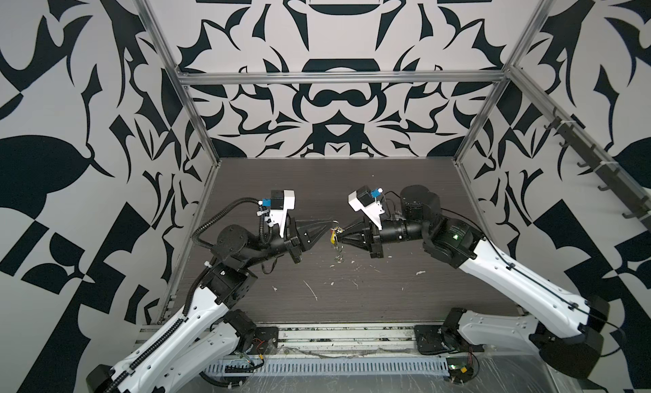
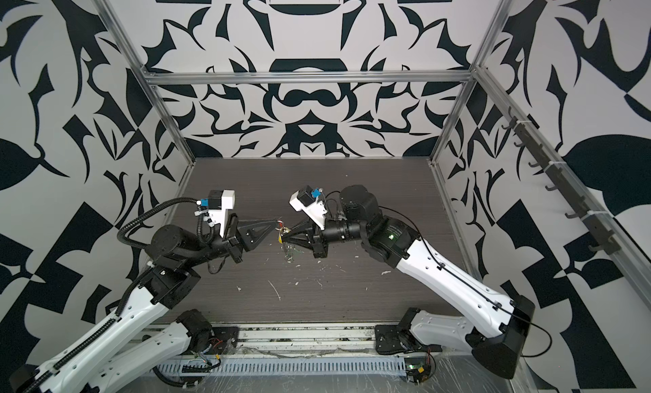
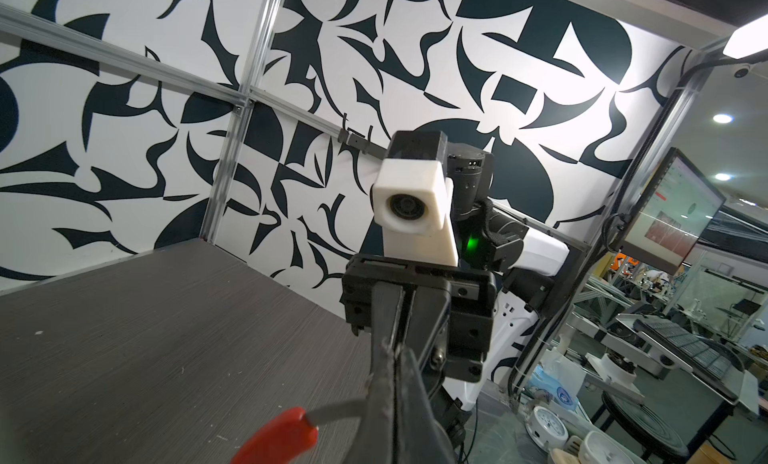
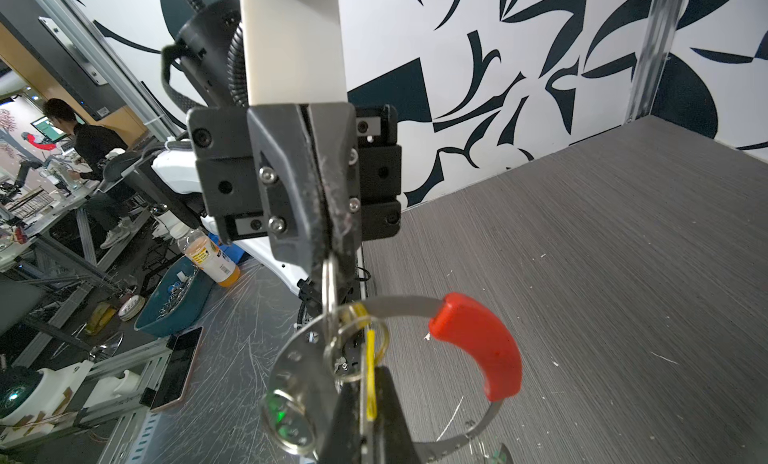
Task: Remove the keys from the keyring
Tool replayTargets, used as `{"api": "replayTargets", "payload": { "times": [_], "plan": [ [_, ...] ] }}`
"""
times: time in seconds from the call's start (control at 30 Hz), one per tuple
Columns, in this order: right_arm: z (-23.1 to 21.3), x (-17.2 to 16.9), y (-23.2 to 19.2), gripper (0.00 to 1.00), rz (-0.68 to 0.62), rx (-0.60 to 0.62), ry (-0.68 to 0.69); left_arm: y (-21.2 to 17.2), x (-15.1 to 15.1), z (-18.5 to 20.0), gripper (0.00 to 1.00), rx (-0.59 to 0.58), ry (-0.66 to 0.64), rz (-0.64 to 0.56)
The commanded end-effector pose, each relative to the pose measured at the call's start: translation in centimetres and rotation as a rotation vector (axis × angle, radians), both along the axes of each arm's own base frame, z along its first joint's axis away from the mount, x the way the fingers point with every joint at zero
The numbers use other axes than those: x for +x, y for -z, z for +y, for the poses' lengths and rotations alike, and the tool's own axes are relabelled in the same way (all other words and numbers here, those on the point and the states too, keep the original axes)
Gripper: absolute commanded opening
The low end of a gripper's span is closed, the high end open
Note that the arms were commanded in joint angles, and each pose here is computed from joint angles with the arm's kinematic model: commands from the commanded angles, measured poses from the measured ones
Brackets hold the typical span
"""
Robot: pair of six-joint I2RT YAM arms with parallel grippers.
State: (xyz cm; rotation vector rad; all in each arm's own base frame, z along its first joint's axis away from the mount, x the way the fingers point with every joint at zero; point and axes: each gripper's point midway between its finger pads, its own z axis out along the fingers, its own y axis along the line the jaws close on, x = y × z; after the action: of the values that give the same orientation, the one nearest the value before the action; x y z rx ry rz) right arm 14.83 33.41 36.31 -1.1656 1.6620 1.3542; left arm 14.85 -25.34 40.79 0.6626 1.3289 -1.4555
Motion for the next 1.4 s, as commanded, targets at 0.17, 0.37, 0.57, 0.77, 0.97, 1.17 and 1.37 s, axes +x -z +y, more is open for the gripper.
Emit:
{"api": "replayTargets", "payload": {
  "times": [0.17, 0.37, 0.57, 0.77, 0.97, 1.17, 1.37],
  "plan": [
    [1.5, -0.8, 0.2, 0.00, 0.016, 0.027, -0.061, -2.1, -0.1, 0.6, 0.00, -0.093, -0.017, -0.039],
    [2.0, -0.7, 1.7, 0.00, 0.048, -0.005, -0.058, -2.3, -0.5, 0.6, 0.00, -0.105, 0.003, -0.048],
    [1.0, -0.7, 1.0, 0.03, 0.009, -0.007, -0.018, -1.9, -1.0, 0.3, 0.00, -0.064, 0.034, -0.053],
    [-0.7, -1.5, -0.8, 0.34, -0.052, 0.004, 0.014, -1.4, -1.3, 0.4, 0.00, -0.025, 0.032, -0.060],
    [-2.6, -1.7, -4.0, 0.40, -0.135, 0.069, 0.088, -1.2, -1.7, 0.3, 0.00, -0.011, 0.046, -0.072],
    [-2.2, -0.5, -6.4, 0.40, -0.144, 0.177, 0.152, -1.3, -1.9, 0.2, 0.00, -0.023, 0.062, -0.088],
    [-1.0, -0.1, -6.6, 0.39, -0.115, 0.215, 0.118, -1.3, -1.9, 0.1, 0.00, -0.026, 0.073, -0.085]
  ]
}}
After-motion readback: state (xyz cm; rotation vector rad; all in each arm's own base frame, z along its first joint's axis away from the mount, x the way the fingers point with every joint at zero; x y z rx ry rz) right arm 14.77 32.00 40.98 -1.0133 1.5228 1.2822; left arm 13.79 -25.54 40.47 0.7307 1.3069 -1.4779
